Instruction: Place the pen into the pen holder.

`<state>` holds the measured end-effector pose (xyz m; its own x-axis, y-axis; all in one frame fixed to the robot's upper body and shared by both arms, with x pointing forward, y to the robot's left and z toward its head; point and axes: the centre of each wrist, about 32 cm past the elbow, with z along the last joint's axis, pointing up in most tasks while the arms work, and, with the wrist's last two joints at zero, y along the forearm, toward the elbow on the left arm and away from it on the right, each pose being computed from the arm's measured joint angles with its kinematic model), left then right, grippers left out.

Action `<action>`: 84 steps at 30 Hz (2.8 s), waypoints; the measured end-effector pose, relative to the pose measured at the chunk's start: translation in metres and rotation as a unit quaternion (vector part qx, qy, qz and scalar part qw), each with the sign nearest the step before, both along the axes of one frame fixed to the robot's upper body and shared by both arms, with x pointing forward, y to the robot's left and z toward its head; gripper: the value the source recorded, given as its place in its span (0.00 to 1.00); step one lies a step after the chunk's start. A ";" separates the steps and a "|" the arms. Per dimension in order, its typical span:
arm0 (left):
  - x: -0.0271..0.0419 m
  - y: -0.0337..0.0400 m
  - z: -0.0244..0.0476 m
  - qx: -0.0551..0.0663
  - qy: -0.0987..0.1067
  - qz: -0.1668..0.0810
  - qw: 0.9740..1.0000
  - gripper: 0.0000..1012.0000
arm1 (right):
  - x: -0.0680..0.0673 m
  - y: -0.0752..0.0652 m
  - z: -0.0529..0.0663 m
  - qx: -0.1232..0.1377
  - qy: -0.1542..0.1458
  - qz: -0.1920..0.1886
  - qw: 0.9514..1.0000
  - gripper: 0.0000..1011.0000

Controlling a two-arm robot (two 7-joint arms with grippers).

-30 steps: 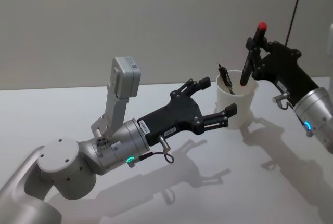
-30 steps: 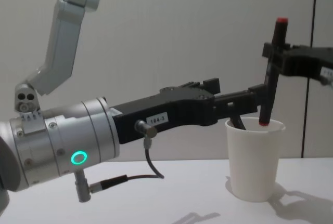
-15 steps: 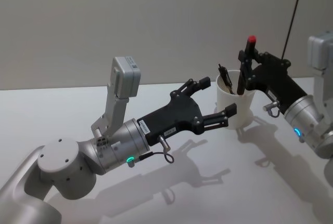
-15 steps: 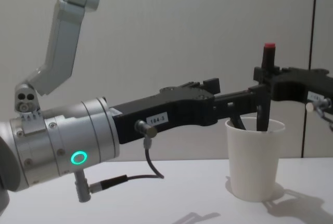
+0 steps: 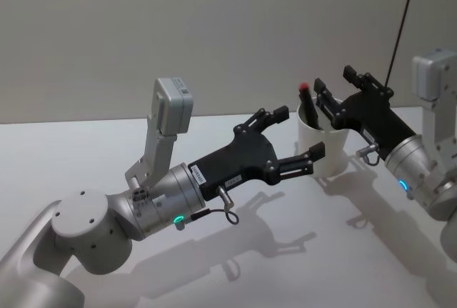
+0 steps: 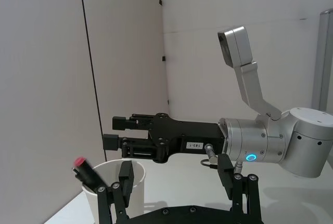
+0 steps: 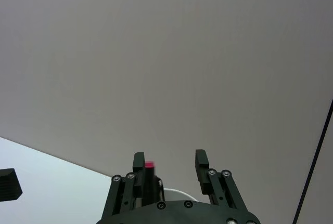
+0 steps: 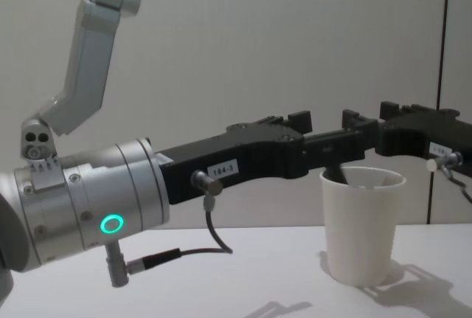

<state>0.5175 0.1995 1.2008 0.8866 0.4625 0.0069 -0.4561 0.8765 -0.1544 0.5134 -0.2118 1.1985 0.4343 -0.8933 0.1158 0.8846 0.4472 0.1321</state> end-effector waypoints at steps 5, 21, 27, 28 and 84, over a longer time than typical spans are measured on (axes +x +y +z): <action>0.0000 0.0000 0.0000 0.000 0.000 0.000 1.000 0.99 | 0.000 0.000 -0.001 -0.001 0.001 0.000 1.000 0.71; 0.0000 0.0000 0.0000 0.000 0.000 0.000 1.000 0.99 | -0.010 -0.006 0.008 0.013 -0.002 -0.007 1.000 0.99; 0.0000 0.0000 0.0000 0.000 0.000 0.000 1.000 0.99 | -0.019 -0.011 0.013 0.022 0.000 -0.019 1.000 0.99; 0.0000 0.0000 0.0000 0.000 0.000 0.000 1.000 0.99 | -0.019 -0.011 0.013 0.022 0.001 -0.019 1.000 0.99; -0.0236 -0.0011 0.0034 0.103 -0.049 0.300 0.947 0.99 | -0.070 -0.025 -0.010 0.020 0.048 -0.059 0.997 0.99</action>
<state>0.4938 0.1984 1.2043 0.4548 0.8626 0.2214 -0.8738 0.4802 -0.0760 0.4433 -0.2371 1.1887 0.3325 -0.9421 0.0433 0.9404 0.3346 0.0604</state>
